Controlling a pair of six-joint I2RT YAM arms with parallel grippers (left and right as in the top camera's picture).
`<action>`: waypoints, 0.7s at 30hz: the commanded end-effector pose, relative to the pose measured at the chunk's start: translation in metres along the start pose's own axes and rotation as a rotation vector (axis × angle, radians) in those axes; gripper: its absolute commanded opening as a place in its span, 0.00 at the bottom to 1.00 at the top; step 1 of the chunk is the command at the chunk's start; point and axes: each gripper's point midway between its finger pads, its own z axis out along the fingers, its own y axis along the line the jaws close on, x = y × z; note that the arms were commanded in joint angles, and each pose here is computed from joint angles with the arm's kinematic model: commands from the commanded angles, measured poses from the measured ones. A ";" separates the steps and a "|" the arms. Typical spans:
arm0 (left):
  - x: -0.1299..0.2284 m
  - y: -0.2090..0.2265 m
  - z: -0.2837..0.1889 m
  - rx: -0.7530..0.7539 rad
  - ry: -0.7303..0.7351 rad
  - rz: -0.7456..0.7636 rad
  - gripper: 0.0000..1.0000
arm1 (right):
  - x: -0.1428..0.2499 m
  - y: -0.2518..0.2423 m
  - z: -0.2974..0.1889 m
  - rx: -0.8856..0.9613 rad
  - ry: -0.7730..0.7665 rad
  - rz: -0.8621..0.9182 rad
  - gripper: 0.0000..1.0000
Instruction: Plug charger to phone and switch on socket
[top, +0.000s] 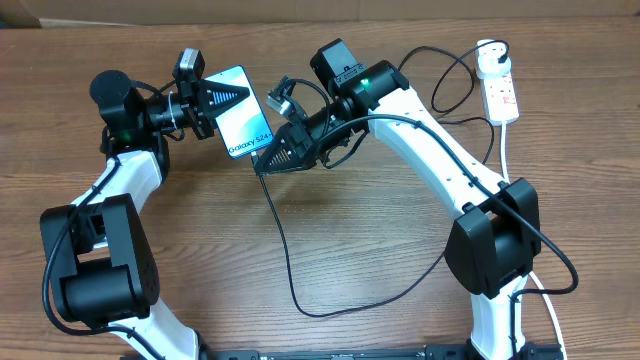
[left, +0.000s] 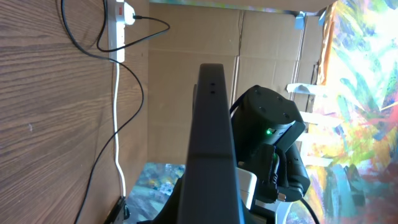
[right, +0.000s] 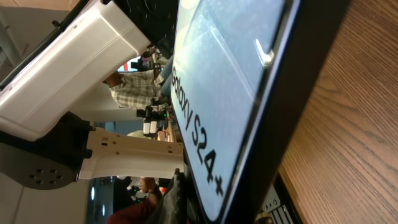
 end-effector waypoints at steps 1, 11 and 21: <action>0.010 -0.009 0.003 -0.004 0.065 0.066 0.04 | -0.009 -0.009 -0.012 0.008 -0.035 0.007 0.04; 0.010 -0.009 0.003 -0.004 0.065 0.066 0.04 | -0.014 -0.010 -0.017 0.009 -0.052 0.014 0.04; 0.010 -0.009 0.003 -0.004 0.065 0.066 0.04 | -0.016 -0.010 -0.017 0.011 -0.060 0.023 0.04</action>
